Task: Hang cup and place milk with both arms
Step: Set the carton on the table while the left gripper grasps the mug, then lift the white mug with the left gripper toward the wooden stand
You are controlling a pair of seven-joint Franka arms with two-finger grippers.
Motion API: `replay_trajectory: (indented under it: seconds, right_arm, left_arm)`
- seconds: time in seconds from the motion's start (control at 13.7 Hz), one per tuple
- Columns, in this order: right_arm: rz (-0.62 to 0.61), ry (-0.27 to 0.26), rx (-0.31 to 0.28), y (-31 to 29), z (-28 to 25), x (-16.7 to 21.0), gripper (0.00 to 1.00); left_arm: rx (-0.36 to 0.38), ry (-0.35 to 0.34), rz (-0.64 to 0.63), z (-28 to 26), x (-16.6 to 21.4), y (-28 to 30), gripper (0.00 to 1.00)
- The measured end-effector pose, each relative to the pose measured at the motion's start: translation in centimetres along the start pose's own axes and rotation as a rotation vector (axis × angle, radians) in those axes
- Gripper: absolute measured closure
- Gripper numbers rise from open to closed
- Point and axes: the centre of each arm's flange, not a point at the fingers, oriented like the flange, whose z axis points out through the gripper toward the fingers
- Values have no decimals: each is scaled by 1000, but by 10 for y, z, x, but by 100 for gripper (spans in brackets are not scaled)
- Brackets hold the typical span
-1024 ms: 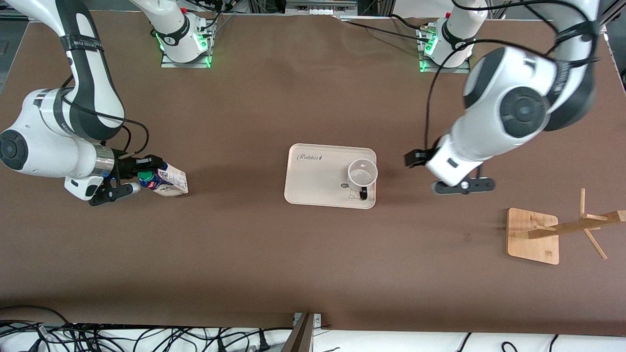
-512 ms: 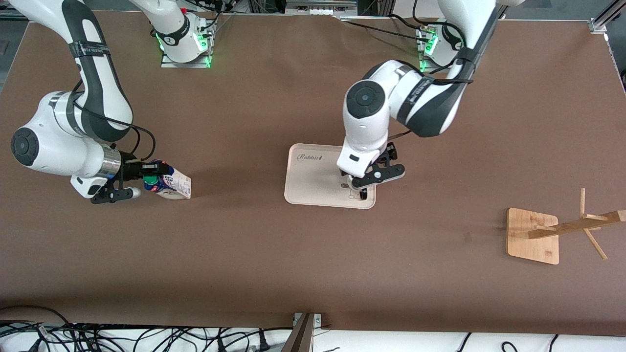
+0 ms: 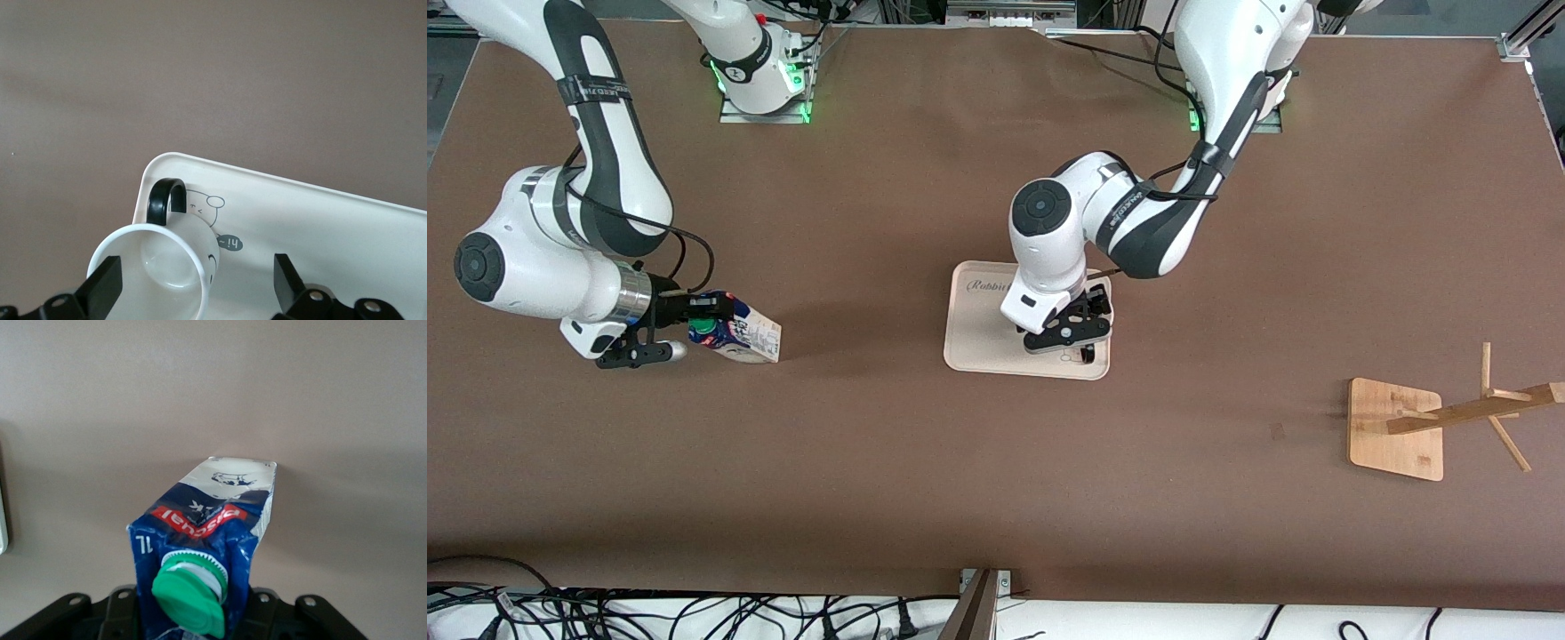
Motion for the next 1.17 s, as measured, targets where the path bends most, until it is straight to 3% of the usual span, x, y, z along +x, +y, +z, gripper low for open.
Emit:
replay_trajectory:
  seconds: [0.29, 0.37, 0.44, 0.66, 1.02, 1.17]
  right_arm:
    - [1, 7, -1, -1, -3, 1, 12]
    - [0, 13, -2, -1, -5, 2, 1]
    - [-3, 21, -5, -2, -10, 4, 0]
    - [-12, 39, -45, -7, -37, 8, 0]
    - [-31, 56, -157, -61, -131, -9, 0]
    - [-44, 69, -171, -79, -169, -34, 0]
  left_arm:
    - [37, 13, 37, 15, -24, 16, 0]
    - [50, 6, 49, 24, -30, 18, 4]
    - [63, -2, 58, 33, -34, 18, 5]
    - [81, -17, 66, 49, -40, 19, 40]
    - [80, -17, 66, 50, -40, 19, 92]
    - [75, -12, 63, 46, -37, 19, 93]
